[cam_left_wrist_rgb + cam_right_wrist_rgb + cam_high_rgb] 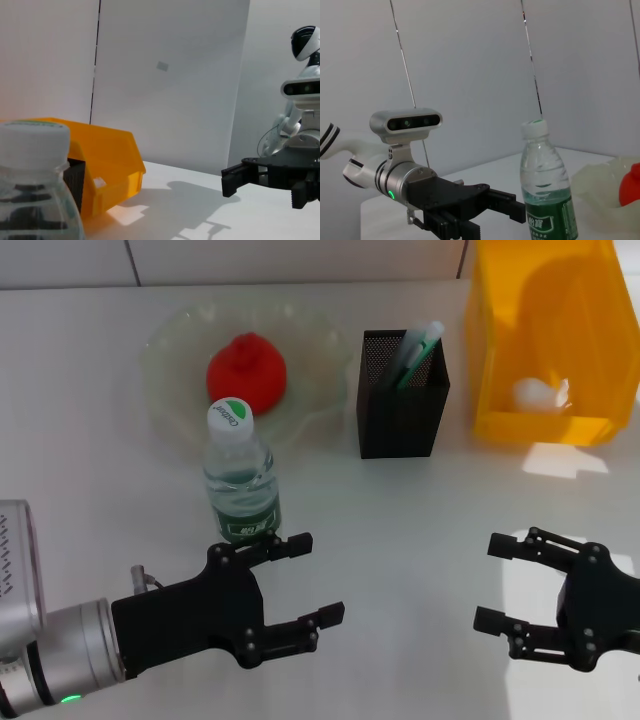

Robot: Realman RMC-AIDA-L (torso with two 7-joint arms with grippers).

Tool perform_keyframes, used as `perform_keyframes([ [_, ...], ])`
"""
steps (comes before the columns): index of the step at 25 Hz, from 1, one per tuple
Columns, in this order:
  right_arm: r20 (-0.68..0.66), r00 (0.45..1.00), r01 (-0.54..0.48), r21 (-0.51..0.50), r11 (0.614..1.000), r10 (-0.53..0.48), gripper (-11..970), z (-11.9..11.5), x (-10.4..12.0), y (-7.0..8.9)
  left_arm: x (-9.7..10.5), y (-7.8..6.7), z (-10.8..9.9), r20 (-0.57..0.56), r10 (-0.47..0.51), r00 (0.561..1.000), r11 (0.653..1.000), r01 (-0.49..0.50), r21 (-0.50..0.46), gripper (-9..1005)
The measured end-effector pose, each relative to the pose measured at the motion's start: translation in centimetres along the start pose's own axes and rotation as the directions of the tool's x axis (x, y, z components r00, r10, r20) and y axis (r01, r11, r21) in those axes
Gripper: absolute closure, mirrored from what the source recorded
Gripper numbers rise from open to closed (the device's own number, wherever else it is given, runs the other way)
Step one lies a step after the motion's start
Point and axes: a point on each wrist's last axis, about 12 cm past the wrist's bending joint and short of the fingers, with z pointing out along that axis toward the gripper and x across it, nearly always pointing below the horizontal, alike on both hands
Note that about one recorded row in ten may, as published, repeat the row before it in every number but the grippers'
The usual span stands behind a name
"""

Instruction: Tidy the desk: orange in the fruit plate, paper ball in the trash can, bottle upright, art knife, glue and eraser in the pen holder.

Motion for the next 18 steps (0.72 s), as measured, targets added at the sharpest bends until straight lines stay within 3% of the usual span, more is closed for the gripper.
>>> perform_keyframes([
  [18,-0.015,1.0,-0.004,0.014,1.0,0.004,148,0.37,0.09,-0.46,0.21,-0.26,-0.46,0.004,-0.002,1.0,1.0,0.002,-0.013,208],
])
